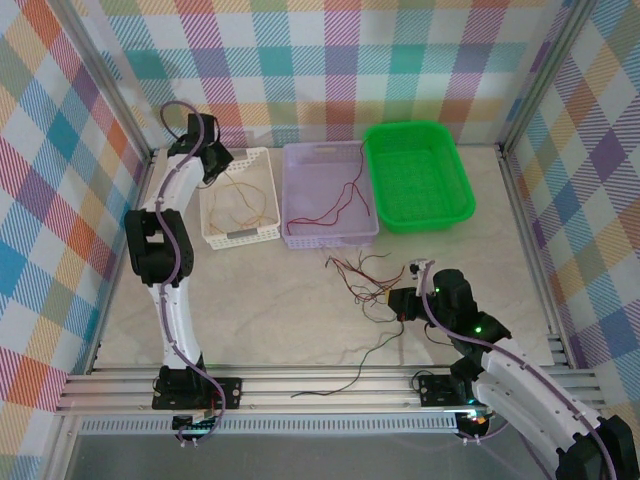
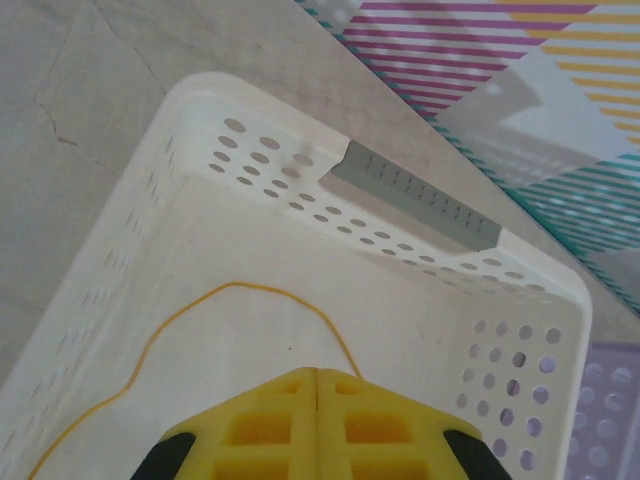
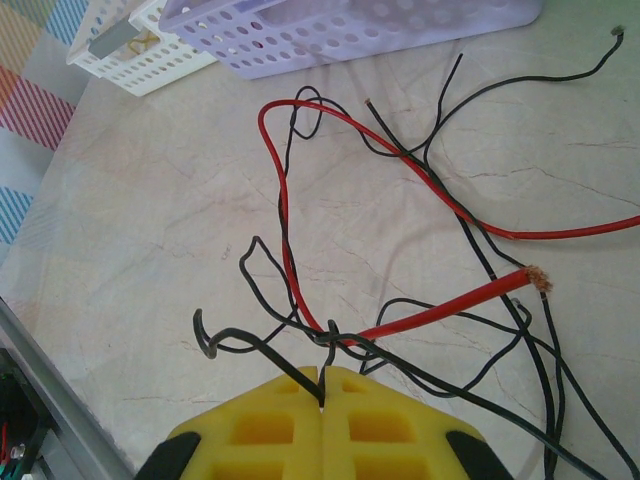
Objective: Untangle the cables
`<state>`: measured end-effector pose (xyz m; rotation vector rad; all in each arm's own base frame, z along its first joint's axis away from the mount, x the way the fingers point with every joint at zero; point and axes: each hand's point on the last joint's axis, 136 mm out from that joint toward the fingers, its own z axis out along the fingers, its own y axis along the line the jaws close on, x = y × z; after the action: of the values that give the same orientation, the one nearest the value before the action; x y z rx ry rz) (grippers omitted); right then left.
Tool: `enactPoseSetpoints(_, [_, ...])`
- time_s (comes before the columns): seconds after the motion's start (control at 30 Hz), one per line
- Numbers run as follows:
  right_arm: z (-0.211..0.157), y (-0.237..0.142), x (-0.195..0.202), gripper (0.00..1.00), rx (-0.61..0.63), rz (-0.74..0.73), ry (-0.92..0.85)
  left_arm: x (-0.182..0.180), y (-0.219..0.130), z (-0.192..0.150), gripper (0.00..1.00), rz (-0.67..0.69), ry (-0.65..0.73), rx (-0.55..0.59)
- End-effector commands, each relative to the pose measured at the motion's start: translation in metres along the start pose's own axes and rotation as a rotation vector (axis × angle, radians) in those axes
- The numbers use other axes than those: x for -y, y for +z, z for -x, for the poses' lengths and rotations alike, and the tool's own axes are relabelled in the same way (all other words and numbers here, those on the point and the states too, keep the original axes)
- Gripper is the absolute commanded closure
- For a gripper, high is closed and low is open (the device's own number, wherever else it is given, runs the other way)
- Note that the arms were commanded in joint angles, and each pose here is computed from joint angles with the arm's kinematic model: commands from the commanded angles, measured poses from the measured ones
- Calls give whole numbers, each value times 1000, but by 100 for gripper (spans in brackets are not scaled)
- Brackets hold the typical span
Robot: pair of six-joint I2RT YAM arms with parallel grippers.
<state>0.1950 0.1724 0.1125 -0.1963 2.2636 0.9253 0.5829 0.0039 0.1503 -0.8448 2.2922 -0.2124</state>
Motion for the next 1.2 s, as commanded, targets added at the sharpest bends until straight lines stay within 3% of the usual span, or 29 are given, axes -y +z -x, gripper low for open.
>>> enactPoseSetpoints(0.0, [6,-1,-11,100,16,42,-19,-13,23,-14,100,73,61,-27])
enactPoseSetpoints(0.37, [0,4,-8,100,-4,37,-21,-22,60,-42,100,175,193,-67])
enactPoseSetpoints(0.57, [-2,4,-8,100,-11,36,-20,-13,60,-34,100,181,233,-64])
enactPoseSetpoints(1.17, [-6,3,-8,100,-18,34,-18,-3,33,-6,63,172,229,-3])
